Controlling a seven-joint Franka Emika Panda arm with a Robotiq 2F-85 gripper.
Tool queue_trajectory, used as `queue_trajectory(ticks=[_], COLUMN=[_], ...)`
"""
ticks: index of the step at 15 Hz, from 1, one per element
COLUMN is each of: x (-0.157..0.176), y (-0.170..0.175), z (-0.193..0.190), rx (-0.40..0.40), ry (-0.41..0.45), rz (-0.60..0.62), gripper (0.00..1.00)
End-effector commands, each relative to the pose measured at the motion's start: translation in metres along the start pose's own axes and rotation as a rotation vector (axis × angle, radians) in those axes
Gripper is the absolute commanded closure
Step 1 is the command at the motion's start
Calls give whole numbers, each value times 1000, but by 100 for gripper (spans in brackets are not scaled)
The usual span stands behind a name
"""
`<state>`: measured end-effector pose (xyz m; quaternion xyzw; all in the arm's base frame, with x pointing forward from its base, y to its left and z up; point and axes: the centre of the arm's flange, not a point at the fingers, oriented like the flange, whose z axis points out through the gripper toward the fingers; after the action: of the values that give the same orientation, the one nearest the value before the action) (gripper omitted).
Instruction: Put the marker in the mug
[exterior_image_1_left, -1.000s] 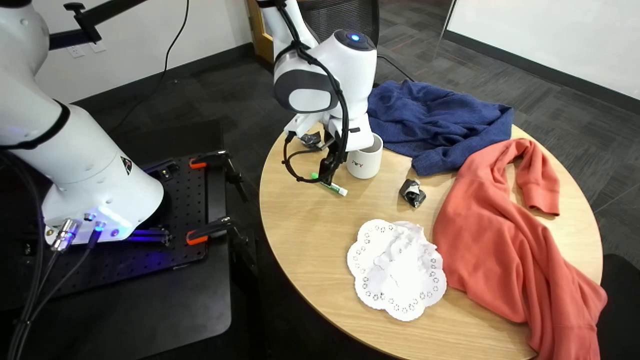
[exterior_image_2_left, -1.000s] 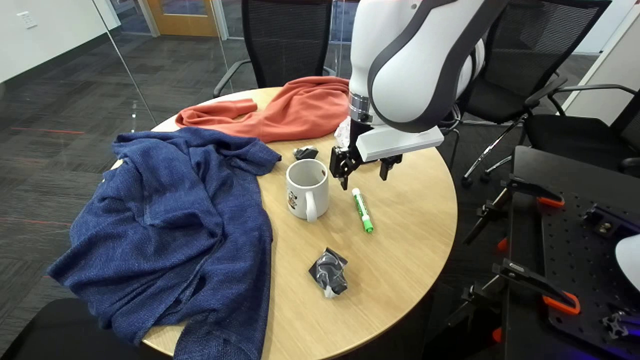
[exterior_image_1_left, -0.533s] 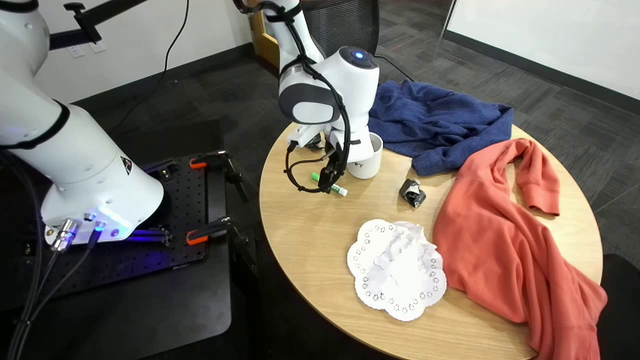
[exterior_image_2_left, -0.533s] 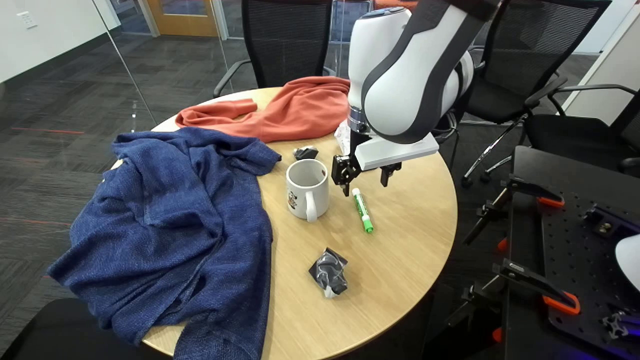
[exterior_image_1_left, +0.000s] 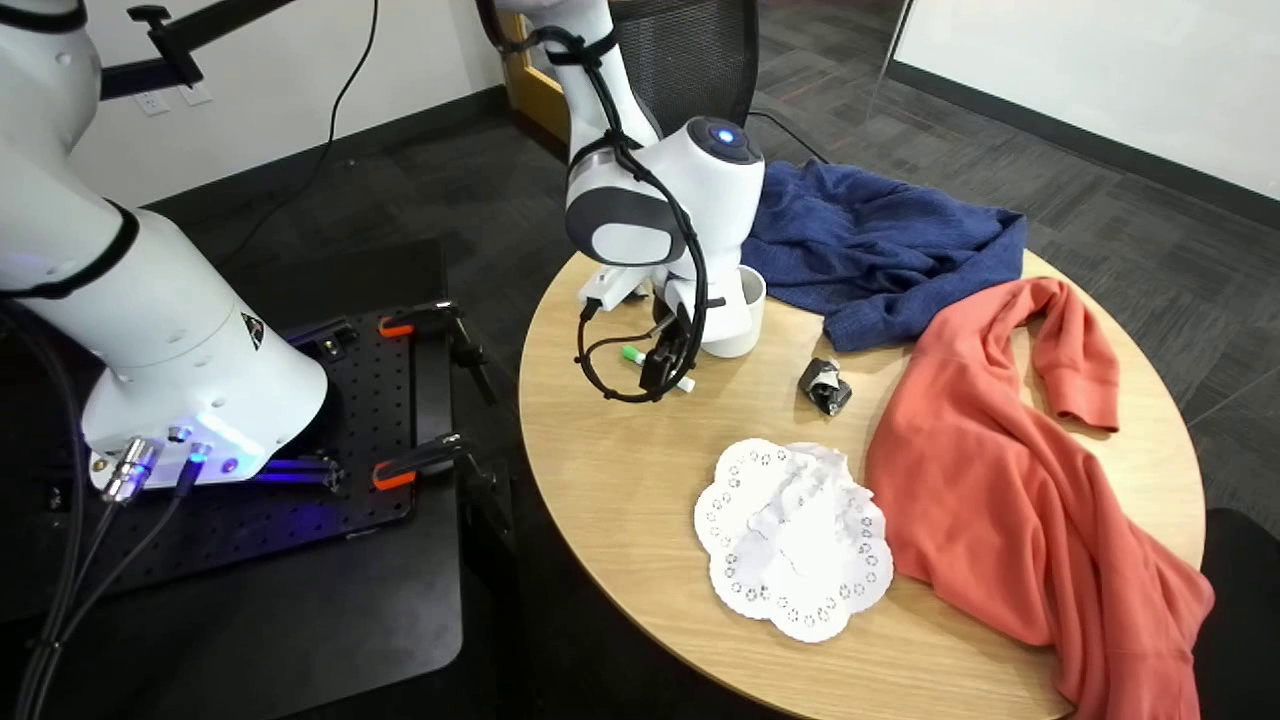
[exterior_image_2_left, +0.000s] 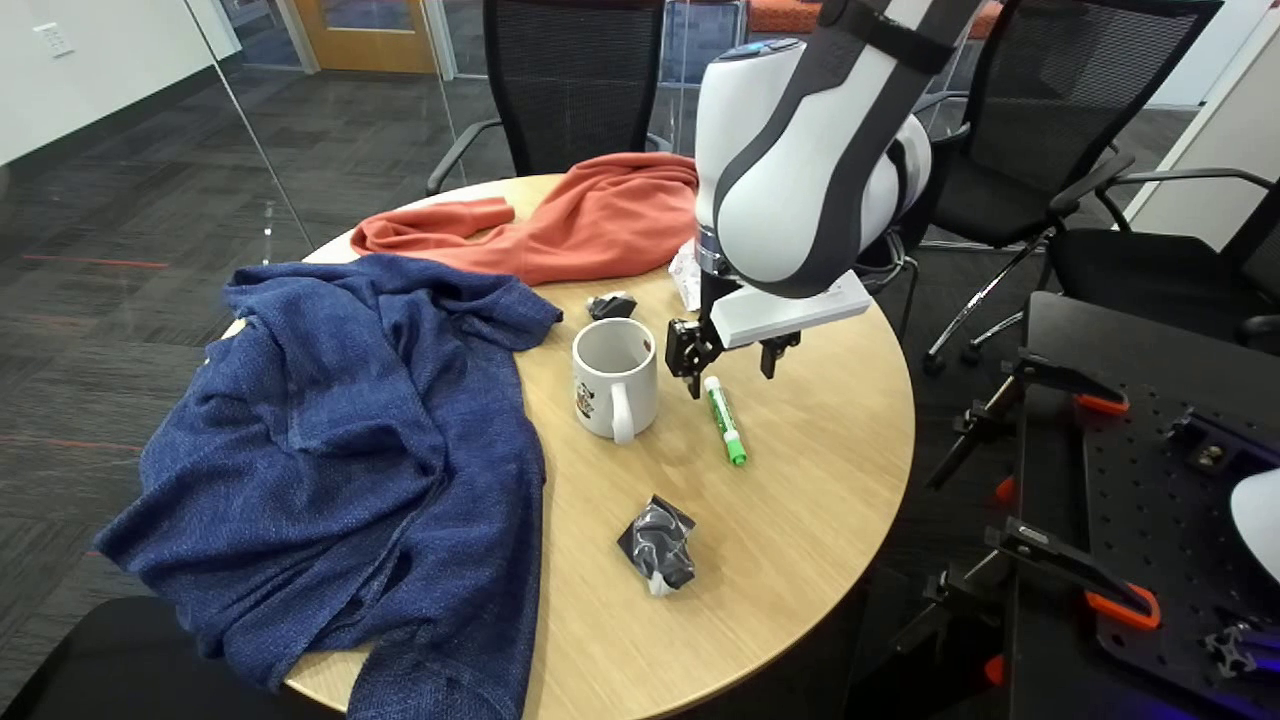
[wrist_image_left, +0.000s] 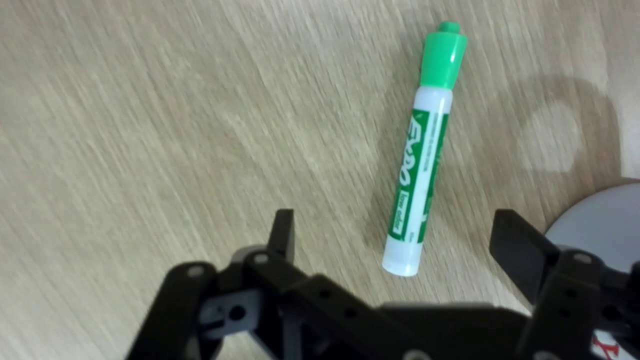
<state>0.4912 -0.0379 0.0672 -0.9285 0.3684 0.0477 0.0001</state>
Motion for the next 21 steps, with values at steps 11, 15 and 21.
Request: queue_trajectory(ticks=[11, 15, 21], x=[12, 10, -13], y=[7, 7, 8], z=[20, 18, -50], rx=[10, 11, 20], ry=[-16, -15, 64], rz=[-8, -5, -32], gripper=[64, 95, 95])
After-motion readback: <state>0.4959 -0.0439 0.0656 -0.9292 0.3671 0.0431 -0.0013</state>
